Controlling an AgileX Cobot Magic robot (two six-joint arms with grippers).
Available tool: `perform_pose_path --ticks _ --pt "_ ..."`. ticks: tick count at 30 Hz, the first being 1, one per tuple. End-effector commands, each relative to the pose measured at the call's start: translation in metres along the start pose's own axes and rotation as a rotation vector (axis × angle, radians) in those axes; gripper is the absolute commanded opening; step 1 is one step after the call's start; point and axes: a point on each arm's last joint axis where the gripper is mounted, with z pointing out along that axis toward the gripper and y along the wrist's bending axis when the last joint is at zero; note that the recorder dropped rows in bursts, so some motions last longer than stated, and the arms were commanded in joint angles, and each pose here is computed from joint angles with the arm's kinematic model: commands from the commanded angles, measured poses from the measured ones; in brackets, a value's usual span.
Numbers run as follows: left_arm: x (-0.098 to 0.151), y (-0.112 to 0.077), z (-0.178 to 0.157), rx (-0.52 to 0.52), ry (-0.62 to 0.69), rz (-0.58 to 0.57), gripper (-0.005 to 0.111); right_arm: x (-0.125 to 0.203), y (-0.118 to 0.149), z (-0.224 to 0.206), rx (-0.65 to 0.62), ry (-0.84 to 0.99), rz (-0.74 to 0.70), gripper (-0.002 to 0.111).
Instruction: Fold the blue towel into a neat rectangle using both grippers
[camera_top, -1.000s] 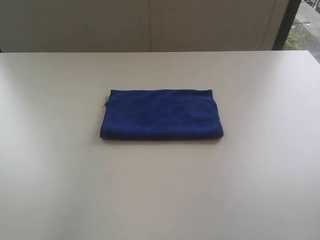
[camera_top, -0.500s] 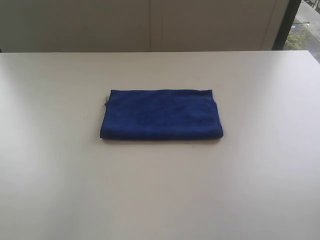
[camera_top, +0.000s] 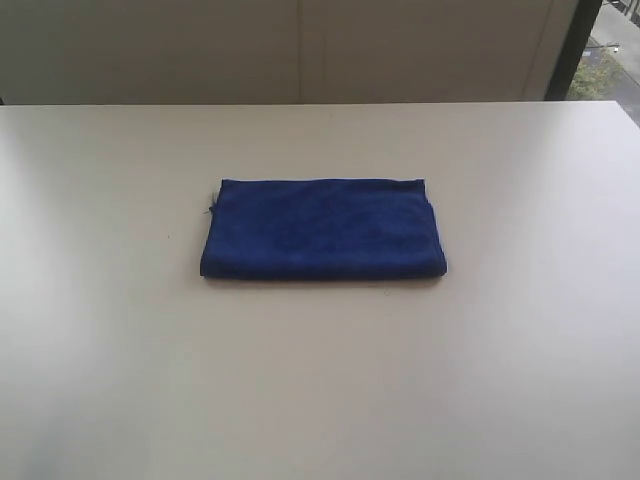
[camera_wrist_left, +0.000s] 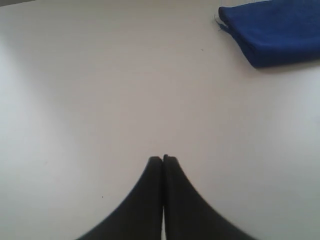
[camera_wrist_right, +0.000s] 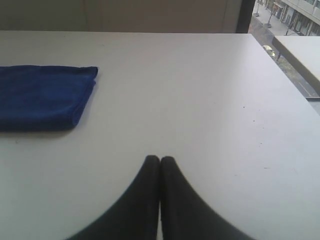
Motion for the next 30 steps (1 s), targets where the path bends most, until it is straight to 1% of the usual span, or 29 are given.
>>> perform_pose_path --ticks 1,4,9,23,27,30 --pt "0.0010 0.0014 0.0004 -0.018 -0.003 0.019 0.000 0.0004 -0.0005 0.0002 0.008 -0.013 -0.007 0.000" --pt "0.0010 0.0014 0.0004 -0.018 -0.003 0.012 0.000 0.0004 -0.0005 0.0002 0.008 -0.013 -0.007 0.000" --pt "0.0009 0.0020 0.0004 -0.024 -0.005 -0.049 0.000 0.0004 -0.0005 0.0002 0.008 -0.013 -0.007 0.000" --pt "0.0009 0.0021 0.0004 -0.027 -0.005 -0.056 0.000 0.0004 -0.0005 0.0002 0.008 -0.013 -0.007 0.000" --pt "0.0011 0.0037 0.0004 -0.056 -0.005 -0.112 0.000 0.0004 -0.0005 0.0002 0.008 -0.013 -0.007 0.000" --pt "0.0011 0.0043 0.0004 -0.067 -0.004 -0.112 0.000 0.0004 -0.0005 0.0002 0.008 -0.013 -0.007 0.000"
